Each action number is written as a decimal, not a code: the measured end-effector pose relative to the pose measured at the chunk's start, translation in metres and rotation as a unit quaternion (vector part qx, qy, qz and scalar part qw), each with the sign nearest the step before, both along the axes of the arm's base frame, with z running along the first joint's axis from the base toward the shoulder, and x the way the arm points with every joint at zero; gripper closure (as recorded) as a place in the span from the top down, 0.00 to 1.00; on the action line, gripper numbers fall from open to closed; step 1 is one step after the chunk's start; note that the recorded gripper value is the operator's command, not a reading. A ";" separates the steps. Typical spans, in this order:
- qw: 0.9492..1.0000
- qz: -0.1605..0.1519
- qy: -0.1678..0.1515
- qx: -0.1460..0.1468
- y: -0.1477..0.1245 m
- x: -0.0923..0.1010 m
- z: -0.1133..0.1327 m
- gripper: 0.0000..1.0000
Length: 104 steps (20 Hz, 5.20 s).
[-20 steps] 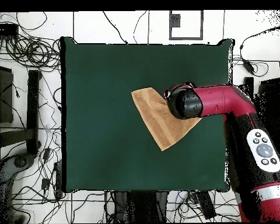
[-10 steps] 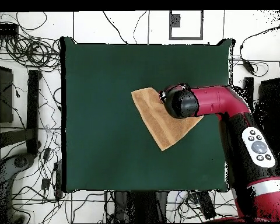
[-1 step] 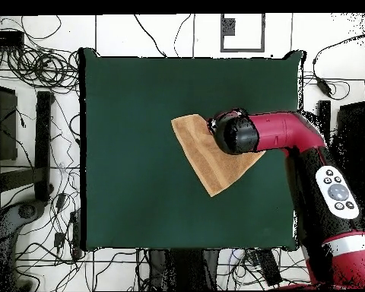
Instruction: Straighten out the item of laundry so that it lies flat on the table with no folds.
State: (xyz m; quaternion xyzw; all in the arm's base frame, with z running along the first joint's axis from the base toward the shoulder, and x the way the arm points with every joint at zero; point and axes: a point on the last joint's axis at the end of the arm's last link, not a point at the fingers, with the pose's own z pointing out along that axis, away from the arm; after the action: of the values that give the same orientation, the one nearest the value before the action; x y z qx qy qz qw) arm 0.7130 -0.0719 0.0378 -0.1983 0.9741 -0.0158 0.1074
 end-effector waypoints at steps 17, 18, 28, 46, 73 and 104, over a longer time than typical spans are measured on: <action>0.994 -0.037 0.021 0.099 0.037 0.005 -0.016 1.00; 0.994 -0.038 0.024 0.103 0.039 0.004 -0.020 1.00; 0.988 -0.041 0.051 0.136 0.057 -0.014 -0.060 1.00; 0.990 -0.029 0.046 0.131 0.063 -0.017 -0.067 1.00; 0.995 0.037 0.074 0.056 0.135 -0.016 -0.081 0.00; 0.994 0.026 0.099 0.040 0.132 -0.023 -0.081 1.00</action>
State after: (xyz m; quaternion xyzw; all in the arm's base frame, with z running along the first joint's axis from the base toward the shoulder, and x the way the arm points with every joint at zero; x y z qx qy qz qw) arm 0.6896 0.0599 -0.0436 -0.2195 0.9743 0.0460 0.0184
